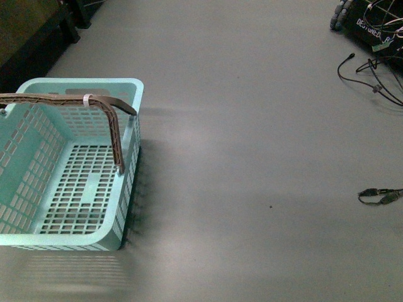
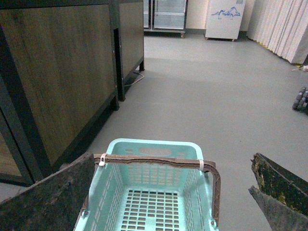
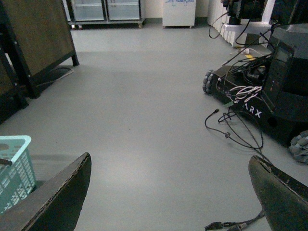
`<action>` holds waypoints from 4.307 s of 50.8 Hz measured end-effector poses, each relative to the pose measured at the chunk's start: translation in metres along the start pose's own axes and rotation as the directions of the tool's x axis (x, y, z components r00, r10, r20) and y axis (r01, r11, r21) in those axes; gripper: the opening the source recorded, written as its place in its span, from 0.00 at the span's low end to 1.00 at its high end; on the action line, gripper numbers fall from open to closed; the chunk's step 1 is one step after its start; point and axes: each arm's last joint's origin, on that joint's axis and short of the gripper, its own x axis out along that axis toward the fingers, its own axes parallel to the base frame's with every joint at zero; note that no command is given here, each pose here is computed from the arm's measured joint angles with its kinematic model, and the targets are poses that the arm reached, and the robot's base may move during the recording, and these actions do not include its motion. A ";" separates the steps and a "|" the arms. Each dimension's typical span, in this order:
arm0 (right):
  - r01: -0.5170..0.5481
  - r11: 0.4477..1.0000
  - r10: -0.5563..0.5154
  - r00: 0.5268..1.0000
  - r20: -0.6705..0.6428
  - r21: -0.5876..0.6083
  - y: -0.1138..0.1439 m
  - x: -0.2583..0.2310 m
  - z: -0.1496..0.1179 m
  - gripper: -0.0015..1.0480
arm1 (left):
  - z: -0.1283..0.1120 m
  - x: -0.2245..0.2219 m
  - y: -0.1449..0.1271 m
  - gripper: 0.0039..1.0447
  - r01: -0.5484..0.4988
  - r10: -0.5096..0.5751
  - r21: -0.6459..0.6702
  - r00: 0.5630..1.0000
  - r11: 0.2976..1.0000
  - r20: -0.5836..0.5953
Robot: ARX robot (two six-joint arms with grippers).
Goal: Pick lemon and mango into basket
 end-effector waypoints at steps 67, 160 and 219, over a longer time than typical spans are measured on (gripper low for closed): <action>0.000 1.000 0.000 1.000 0.000 0.000 0.000 0.000 0.000 0.92 | -0.056 0.196 0.004 0.94 -0.567 0.025 -0.752 0.803 0.337 -0.595; 0.000 1.000 0.000 1.000 0.000 0.000 0.000 0.000 0.000 0.92 | 0.050 0.195 0.020 0.04 -0.382 0.056 -0.916 0.924 0.125 -0.377; 0.000 1.000 0.000 1.000 0.000 0.000 0.000 0.000 0.000 0.92 | 0.156 0.118 0.012 0.04 -0.183 0.015 -0.982 0.983 0.051 -0.183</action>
